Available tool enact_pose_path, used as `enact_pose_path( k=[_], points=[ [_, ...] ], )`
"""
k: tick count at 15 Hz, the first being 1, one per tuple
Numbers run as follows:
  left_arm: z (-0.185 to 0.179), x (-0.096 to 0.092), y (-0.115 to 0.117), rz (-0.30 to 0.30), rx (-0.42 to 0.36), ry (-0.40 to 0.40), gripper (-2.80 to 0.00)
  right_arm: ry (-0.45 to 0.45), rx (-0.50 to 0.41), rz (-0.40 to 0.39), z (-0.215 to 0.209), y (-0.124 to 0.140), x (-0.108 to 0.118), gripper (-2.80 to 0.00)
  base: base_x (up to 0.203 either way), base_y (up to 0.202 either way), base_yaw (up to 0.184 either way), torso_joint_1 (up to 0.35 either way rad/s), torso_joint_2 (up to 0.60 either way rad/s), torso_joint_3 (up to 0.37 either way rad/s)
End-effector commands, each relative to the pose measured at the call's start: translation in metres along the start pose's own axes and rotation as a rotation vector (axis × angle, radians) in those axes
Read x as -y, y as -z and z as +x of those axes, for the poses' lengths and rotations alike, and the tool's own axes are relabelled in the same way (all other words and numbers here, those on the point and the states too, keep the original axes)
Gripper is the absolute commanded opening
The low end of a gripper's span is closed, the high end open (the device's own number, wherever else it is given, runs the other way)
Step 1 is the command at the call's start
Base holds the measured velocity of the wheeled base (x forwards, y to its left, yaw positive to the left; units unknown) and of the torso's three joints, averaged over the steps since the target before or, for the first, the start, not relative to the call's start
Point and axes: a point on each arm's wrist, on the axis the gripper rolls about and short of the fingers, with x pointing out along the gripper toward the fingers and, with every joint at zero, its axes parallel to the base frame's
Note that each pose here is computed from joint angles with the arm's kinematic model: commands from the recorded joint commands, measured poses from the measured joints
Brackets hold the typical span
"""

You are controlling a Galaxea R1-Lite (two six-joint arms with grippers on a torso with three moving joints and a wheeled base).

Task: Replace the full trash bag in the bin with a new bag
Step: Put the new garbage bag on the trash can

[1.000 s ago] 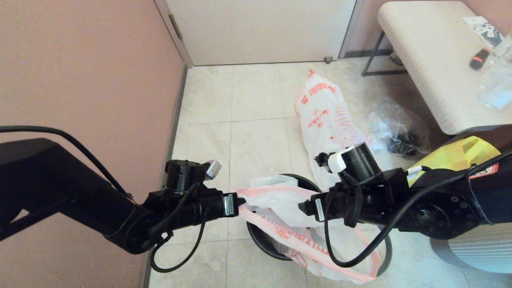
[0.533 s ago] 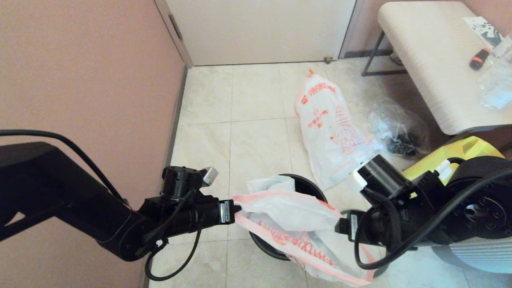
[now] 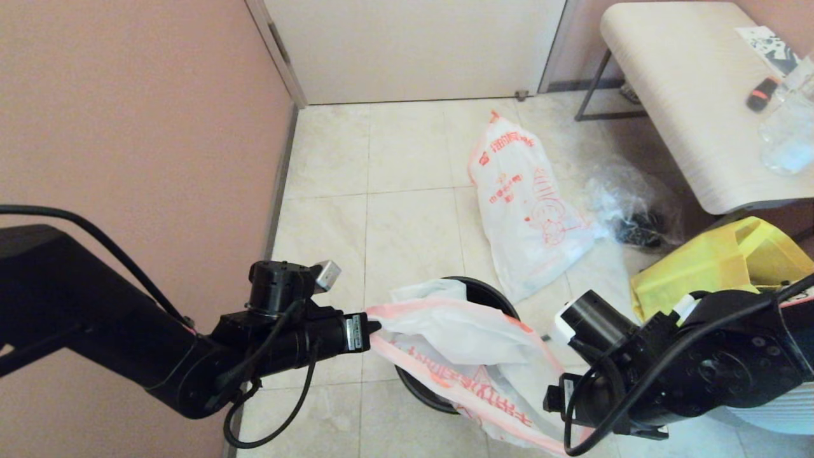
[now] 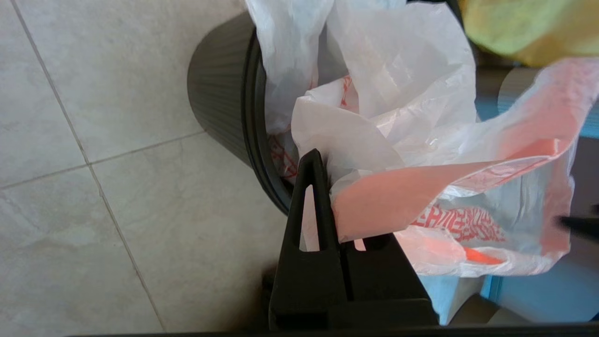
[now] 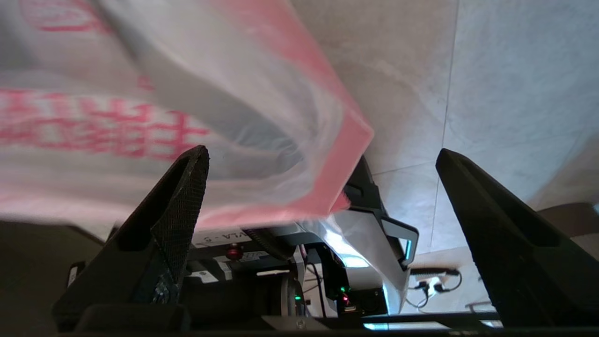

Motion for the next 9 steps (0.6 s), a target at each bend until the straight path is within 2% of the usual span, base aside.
enact_pose_path(
  k=[1,4,9],
  points=[
    [-0.003,0.001,-0.004,-0.001,0.019,0.006,-2.80,0.038,-0.031,0.006,0.017,0.003,0.002,0.00,0.000,0.000,0.000,0.000,0.00,0.000],
    [-0.002,0.000,-0.005,-0.005,0.023,-0.002,-2.80,0.028,-0.051,0.045,0.028,-0.004,0.008,0.00,0.000,0.000,0.000,0.000,0.00,0.000],
    [-0.005,-0.008,-0.010,-0.017,0.042,-0.021,-2.80,0.043,-0.074,0.049,0.039,-0.004,0.008,0.00,0.000,0.000,0.000,0.000,0.00,0.000]
  ],
)
